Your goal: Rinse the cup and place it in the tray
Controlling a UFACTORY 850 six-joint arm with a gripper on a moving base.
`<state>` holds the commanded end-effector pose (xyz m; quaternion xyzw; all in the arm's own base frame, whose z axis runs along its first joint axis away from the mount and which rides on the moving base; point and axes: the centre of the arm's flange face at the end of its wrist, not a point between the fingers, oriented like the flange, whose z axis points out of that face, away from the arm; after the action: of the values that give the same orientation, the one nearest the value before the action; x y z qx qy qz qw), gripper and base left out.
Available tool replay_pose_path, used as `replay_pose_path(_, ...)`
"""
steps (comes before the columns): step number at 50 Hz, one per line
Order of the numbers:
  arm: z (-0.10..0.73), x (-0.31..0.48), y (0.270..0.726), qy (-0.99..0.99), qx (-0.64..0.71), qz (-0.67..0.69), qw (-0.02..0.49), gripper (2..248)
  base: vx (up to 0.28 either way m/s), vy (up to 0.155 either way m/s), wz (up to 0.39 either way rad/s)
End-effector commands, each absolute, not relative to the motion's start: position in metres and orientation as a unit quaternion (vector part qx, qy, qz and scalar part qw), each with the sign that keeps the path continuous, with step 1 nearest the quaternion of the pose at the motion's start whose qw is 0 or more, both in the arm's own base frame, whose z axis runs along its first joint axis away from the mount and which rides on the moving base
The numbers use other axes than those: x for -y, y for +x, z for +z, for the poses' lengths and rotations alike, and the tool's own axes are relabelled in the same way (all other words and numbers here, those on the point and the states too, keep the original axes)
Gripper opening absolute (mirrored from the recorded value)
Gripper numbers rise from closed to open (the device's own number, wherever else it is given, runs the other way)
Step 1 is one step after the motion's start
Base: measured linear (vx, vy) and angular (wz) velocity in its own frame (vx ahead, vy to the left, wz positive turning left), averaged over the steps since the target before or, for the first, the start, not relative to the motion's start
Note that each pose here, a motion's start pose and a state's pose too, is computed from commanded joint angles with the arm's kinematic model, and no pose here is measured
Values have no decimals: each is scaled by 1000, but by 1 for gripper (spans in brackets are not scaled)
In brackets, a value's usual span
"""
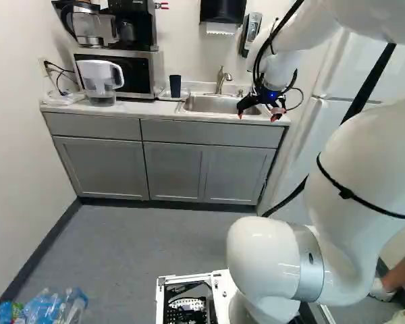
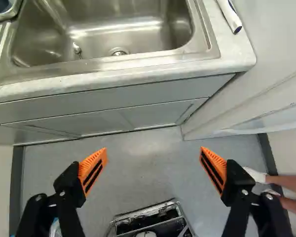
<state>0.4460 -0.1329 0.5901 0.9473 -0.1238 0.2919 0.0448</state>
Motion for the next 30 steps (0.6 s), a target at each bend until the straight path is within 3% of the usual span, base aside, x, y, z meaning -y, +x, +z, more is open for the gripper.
replay_pose_path(30, 567, 119, 441, 940, 112, 319, 45, 247, 0, 0, 0)
